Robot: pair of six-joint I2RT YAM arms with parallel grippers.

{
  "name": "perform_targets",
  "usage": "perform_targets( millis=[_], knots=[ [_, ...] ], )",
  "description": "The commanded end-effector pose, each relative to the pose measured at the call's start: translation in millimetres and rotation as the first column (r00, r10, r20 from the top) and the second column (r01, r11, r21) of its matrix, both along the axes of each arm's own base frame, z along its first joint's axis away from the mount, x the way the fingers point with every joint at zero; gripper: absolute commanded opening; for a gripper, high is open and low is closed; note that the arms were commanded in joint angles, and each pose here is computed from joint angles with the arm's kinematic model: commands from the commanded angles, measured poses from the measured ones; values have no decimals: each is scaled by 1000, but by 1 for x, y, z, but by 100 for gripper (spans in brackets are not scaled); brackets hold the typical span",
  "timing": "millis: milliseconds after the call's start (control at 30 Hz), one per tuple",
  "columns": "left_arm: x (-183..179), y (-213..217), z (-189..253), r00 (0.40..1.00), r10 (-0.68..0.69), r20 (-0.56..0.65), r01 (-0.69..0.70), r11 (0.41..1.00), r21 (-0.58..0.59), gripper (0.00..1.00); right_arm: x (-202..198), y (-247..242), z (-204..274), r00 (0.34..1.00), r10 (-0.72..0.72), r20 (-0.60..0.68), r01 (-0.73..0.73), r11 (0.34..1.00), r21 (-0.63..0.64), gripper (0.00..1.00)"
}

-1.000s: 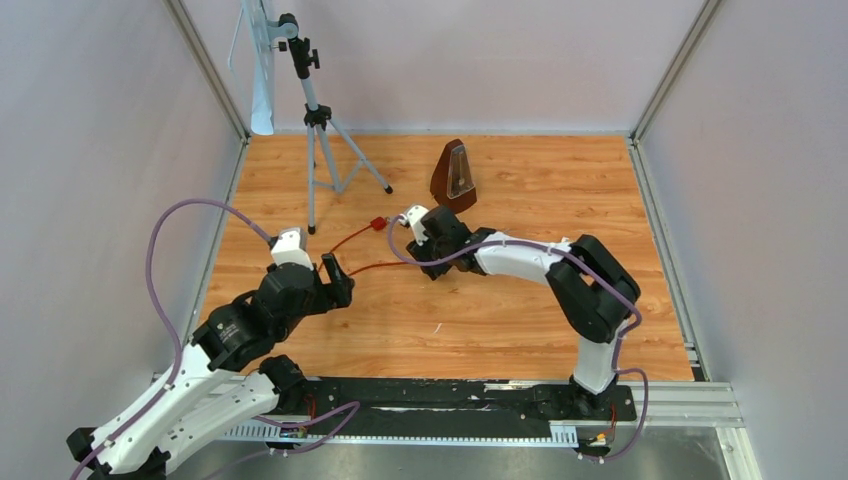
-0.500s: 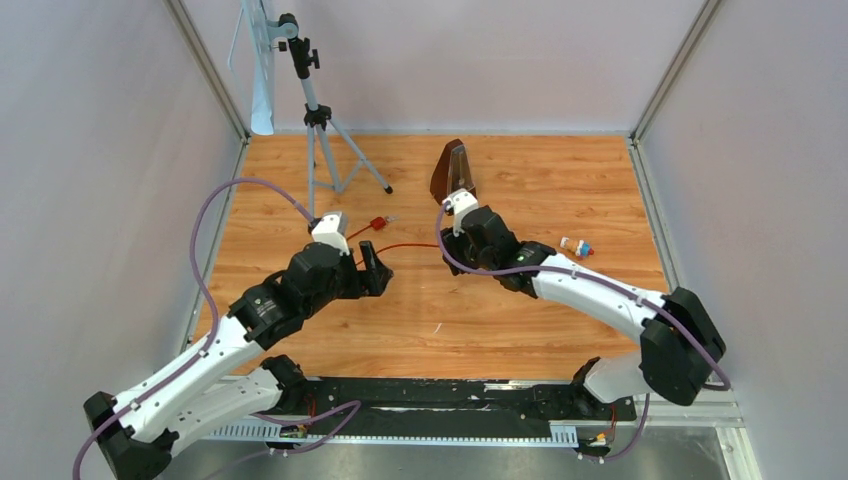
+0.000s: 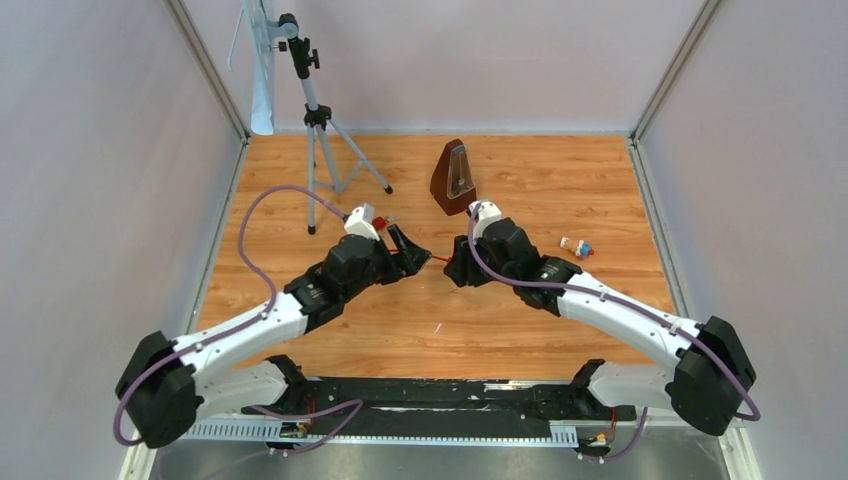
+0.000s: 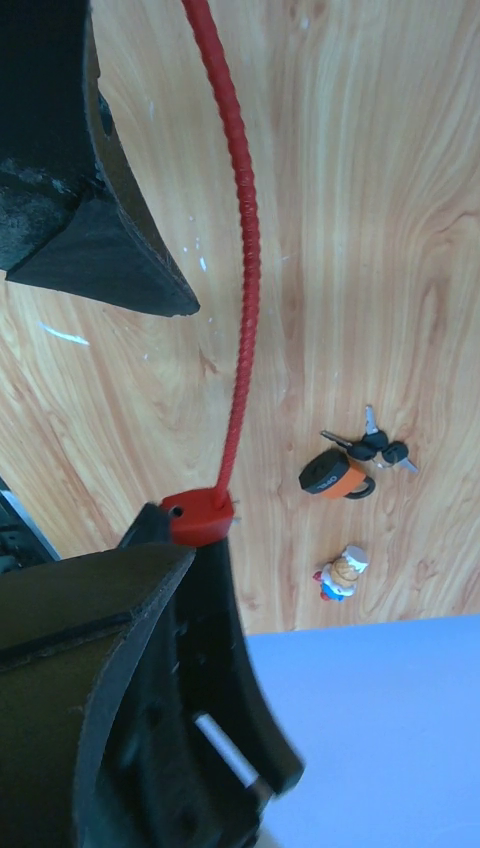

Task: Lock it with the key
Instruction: Lock the lock.

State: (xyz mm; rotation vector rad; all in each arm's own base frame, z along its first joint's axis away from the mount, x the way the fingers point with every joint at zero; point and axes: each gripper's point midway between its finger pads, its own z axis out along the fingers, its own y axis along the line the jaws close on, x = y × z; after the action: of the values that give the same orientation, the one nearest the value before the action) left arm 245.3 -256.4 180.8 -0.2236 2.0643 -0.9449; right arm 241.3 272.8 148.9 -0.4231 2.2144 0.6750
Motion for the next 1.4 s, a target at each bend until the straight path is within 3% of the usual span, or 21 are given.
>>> perform_targets(
  millis=[0, 233, 400, 667, 733, 767, 800, 833, 933, 1033, 1200, 1267, 1300, 1367],
  knots=[
    [17, -30, 11, 999, 26, -20, -30, 980, -197, 89, -1, 13, 40, 999, -3, 45, -4, 988, 154, 34],
    [38, -47, 7, 996, 86, -2, -84, 972, -219, 89, -5, 20, 45, 999, 14, 31, -20, 978, 209, 34],
    [41, -53, 10, 996, 87, 22, -78, 961, -265, 81, -5, 23, 45, 1000, 2, 6, -4, 973, 230, 35],
    [42, -47, 10, 993, 106, 48, -92, 966, -242, 41, -9, 26, 34, 999, 1, -45, 9, 971, 239, 36],
    [43, -47, 11, 993, 100, 65, -83, 972, -221, 23, -9, 27, 34, 999, 4, -50, 8, 970, 242, 37],
    [45, -48, 13, 992, 98, 75, -80, 973, -214, 17, -9, 28, 35, 999, 6, -53, 7, 970, 244, 39],
    [45, -47, 13, 991, 91, 94, -72, 979, -191, 5, -8, 29, 35, 998, 6, -56, 8, 969, 247, 43],
    [46, -47, 14, 991, 88, 102, -69, 982, -173, 2, -10, 30, 36, 998, 17, -60, -1, 969, 246, 48],
    [46, -42, 20, 985, 54, 166, -43, 996, -73, 0, -12, 30, 37, 998, 32, -61, -17, 971, 239, 74],
    [38, -33, 31, 972, -7, 235, 1, 1000, 25, 0, -17, 27, 45, 998, 57, -30, -48, 969, 244, 86],
    [12, -33, 57, 886, -268, 379, 195, 956, 220, 0, -29, 22, 88, 994, 91, 57, -104, 941, 321, 82],
    [-12, -44, 60, 812, -438, 386, 350, 894, 281, 0, -33, 23, 114, 989, 107, 103, -138, 921, 364, 76],
    [-27, -52, 63, 752, -531, 392, 442, 846, 298, 0, -36, 24, 129, 984, 122, 132, -164, 909, 382, 67],
    [-47, -57, 70, 678, -629, 380, 544, 777, 317, 0, -44, 27, 155, 968, 169, 188, -234, 881, 412, 59]
  ],
)
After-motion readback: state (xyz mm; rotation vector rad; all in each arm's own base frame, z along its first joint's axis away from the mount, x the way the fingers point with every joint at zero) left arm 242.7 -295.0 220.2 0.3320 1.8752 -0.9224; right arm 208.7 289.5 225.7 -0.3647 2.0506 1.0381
